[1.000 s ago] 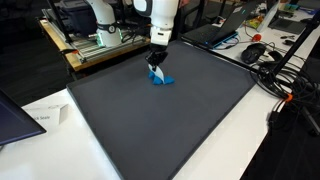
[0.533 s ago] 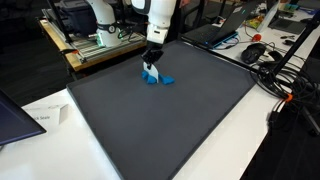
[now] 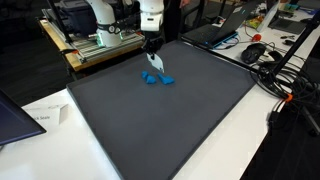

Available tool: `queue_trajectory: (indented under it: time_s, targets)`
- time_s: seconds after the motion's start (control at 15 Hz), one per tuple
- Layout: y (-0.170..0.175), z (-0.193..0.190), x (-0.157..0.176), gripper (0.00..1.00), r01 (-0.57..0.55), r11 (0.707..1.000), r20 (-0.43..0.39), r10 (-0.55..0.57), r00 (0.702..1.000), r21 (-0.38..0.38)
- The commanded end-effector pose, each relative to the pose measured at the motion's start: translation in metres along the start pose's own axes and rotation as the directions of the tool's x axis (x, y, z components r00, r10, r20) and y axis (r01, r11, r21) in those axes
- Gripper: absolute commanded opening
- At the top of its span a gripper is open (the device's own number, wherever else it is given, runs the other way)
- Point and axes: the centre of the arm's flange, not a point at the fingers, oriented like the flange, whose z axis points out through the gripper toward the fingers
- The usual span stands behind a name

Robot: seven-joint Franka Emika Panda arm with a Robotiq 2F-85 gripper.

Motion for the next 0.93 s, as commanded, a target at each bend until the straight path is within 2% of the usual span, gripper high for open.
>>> queue_trajectory:
  time_s: [0.0, 0.33, 0.87]
  targets:
    - [0.003, -0.038, -0.011, 0.01, -0.021, 1.0, -0.05, 0.021, 0.999, 0.0]
    - [0.0, -0.059, 0.002, 0.01, -0.091, 0.993, -0.085, 0.085, 0.993, -0.074]
    - [-0.002, -0.067, 0.019, 0.01, -0.163, 0.957, -0.087, 0.146, 0.985, -0.239]
